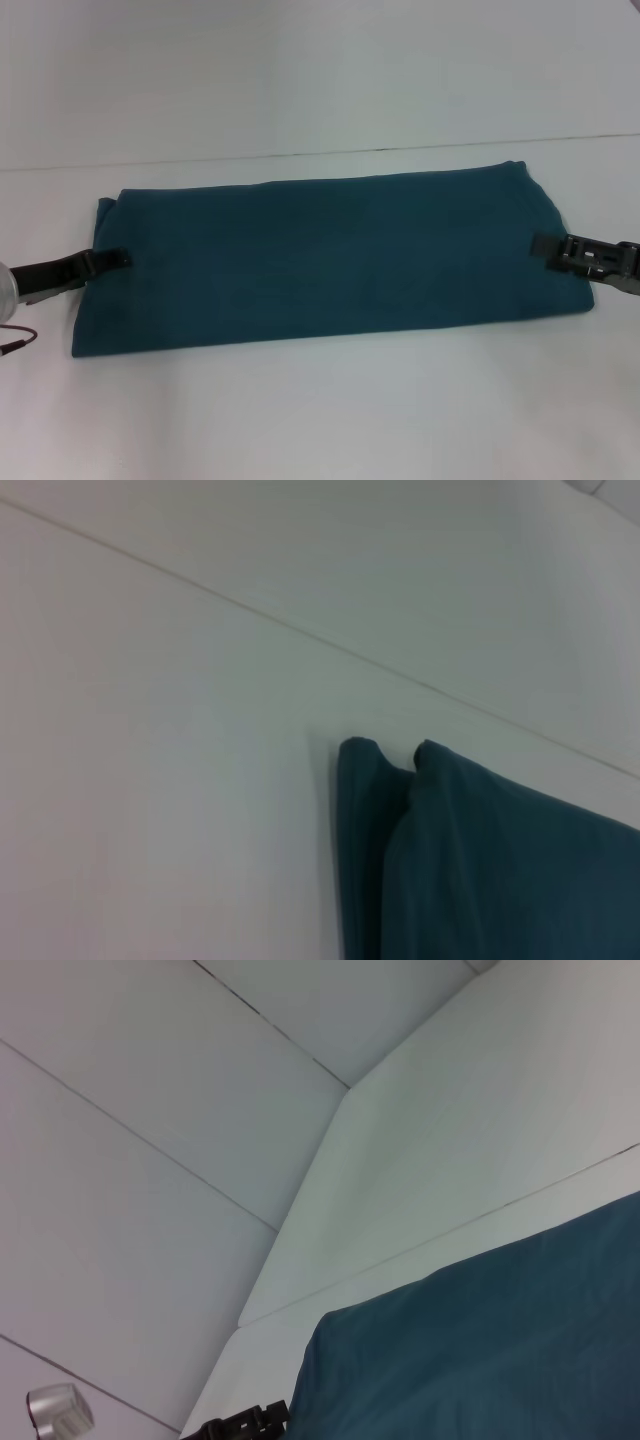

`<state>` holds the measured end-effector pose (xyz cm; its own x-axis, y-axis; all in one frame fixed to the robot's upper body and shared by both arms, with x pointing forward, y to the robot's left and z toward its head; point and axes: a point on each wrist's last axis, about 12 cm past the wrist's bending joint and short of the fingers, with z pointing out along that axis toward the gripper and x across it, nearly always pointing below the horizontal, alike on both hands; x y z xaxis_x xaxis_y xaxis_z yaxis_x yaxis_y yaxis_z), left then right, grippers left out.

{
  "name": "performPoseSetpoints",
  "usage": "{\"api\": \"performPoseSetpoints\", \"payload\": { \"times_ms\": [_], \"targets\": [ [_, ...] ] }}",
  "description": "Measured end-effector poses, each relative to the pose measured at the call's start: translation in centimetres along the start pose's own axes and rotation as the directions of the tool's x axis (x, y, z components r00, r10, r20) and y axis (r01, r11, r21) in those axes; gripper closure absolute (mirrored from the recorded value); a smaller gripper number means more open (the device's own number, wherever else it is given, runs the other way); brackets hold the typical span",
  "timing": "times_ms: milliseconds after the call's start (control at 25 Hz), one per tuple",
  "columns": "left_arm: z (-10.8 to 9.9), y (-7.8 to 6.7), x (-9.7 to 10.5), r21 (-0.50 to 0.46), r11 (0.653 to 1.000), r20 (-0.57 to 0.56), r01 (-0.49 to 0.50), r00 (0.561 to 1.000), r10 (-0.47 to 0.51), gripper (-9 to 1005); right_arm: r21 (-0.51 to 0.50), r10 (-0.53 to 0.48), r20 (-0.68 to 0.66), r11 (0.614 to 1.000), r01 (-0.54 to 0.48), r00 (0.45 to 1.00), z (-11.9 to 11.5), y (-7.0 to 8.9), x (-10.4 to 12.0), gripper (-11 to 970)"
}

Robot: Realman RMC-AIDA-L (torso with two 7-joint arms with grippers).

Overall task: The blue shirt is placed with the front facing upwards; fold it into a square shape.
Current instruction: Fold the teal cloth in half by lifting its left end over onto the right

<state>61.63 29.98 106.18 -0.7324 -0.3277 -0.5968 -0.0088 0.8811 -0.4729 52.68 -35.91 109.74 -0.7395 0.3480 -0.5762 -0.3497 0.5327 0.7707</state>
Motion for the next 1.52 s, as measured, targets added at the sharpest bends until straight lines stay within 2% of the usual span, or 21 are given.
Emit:
{"api": "performPoseSetpoints", "payload": {
  "times_ms": [360,680,880,1080,1520],
  "targets": [
    [0.3,-0.6,0.4,0.015,1.0,-0.023,-0.019,1.0,0.019,235,0.001,0.007,0.002,1.0,-0.007,1.0,0.0,-0.1,0.1,74],
    [1.0,-2.5,0.8,0.069,0.997,-0.061,-0.041,0.997,0.046,256,0.0,0.008,0.002,1.0,-0.008,1.0,0.0,-0.1,0.1,74],
    [0.9,-3.3,0.3,0.112,0.994,-0.055,-0.016,0.998,0.022,268,0.0,0.008,0.002,1.0,-0.008,1.0,-0.1,-0.1,0.1,74],
    [1.1,-3.5,-0.3,0.117,0.993,-0.077,-0.003,0.997,0.012,281,-0.001,0.01,0.001,1.0,-0.01,1.0,-0.1,-0.1,0.2,74],
    [1.1,-3.6,-0.4,0.121,0.993,-0.08,-0.01,0.997,0.019,635,0.002,0.014,0.006,1.0,-0.014,1.0,-0.4,-0.2,0.3,74]
  ]
}}
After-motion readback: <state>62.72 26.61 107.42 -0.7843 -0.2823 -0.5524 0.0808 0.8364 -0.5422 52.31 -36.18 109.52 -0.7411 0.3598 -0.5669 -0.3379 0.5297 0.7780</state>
